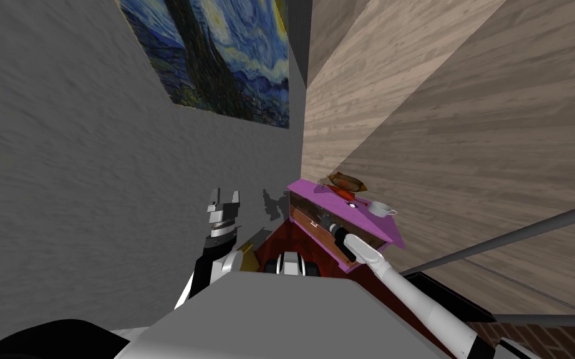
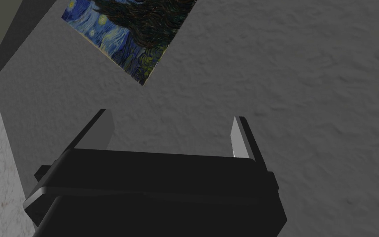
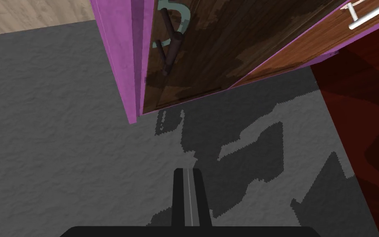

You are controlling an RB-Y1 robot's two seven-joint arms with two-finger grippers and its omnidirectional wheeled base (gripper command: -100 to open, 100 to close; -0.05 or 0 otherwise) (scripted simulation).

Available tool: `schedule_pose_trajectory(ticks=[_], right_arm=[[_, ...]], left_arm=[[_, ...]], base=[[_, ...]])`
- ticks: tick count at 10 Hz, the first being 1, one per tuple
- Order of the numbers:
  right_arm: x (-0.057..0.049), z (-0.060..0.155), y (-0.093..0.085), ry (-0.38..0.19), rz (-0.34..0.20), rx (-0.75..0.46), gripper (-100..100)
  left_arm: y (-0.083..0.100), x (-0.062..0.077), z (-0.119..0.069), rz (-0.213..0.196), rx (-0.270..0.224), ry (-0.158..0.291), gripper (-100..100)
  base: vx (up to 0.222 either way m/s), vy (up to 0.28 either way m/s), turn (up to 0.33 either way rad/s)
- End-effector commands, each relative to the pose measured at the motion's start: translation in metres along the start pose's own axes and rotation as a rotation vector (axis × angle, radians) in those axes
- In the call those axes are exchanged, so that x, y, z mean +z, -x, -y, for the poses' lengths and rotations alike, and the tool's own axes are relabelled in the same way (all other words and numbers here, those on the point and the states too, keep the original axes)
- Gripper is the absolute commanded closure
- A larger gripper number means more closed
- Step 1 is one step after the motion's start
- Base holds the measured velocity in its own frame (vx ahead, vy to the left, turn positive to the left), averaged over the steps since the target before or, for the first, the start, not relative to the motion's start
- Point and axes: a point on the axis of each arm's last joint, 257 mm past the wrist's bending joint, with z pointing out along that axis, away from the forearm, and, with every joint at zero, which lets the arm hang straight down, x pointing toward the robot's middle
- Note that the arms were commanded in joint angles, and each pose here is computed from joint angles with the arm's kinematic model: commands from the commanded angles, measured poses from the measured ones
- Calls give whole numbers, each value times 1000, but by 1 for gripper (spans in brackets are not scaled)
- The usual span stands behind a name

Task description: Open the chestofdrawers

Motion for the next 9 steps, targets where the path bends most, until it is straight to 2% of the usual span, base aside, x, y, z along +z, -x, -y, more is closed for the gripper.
schedule_pose_trajectory(ticks=[1,9], right_arm=[[-6,-7,5,18,15,-110,-100],[-28,-36,20,76,72,-450,-100]], left_arm=[[0,0,0,0,0,0,0],[0,0,0,0,0,0,0]], base=[[98,-65,20],[112,-71,19]])
